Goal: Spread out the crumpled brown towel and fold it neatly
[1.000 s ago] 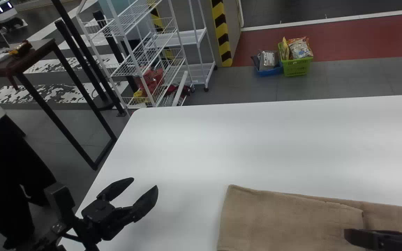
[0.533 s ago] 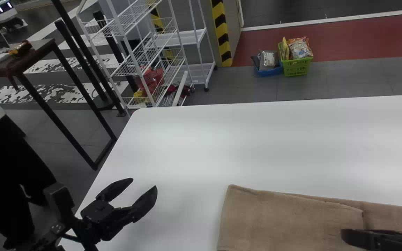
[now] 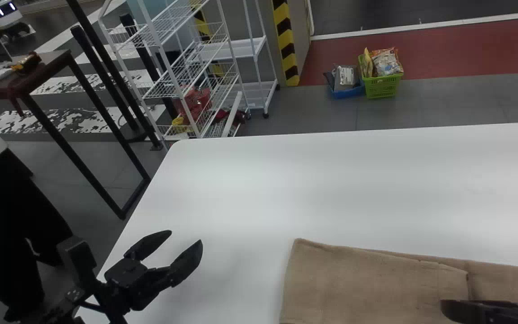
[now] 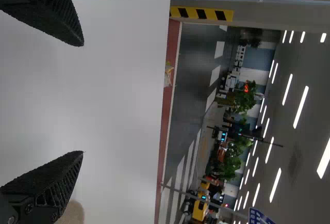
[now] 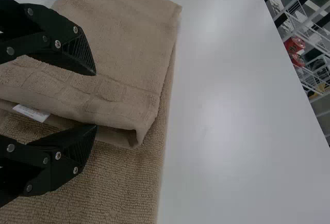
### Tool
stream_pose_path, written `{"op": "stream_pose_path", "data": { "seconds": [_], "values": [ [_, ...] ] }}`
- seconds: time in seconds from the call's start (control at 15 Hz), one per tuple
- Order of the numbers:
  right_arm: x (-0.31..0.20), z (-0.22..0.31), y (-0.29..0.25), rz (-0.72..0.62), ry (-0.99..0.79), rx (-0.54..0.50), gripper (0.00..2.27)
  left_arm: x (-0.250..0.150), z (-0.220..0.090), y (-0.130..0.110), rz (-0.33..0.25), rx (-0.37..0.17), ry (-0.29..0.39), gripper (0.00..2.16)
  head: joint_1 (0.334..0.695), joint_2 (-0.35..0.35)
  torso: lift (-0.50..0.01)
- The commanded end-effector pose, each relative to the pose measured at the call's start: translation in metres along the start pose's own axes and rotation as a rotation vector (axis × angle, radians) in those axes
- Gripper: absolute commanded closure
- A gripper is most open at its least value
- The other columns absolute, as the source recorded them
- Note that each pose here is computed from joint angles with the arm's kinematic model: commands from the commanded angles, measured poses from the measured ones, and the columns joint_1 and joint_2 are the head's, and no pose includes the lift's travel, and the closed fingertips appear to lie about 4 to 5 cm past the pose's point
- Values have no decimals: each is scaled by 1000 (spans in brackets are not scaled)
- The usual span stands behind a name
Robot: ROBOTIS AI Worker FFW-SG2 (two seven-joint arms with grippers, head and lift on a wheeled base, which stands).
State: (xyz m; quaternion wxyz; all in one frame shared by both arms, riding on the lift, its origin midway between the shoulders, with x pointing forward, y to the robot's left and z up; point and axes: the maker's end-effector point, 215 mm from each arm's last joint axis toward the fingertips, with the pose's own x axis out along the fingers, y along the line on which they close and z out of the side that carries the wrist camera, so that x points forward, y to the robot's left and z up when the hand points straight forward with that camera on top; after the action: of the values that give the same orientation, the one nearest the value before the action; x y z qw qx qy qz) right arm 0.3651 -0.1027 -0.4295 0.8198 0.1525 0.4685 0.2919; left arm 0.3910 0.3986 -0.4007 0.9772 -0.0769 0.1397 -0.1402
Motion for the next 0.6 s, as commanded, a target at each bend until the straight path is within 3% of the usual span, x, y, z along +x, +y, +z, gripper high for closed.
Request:
{"op": "stream_pose_path", "data": {
  "seconds": [0.0,0.53],
  "values": [
    [-1,-4,1,3,3,5,579,0,-1,0,1,-2,0,60,695,350,-128],
    [-9,-11,-7,-12,3,12,579,0,-3,1,3,-4,5,60,695,350,-128]
  ]
}}
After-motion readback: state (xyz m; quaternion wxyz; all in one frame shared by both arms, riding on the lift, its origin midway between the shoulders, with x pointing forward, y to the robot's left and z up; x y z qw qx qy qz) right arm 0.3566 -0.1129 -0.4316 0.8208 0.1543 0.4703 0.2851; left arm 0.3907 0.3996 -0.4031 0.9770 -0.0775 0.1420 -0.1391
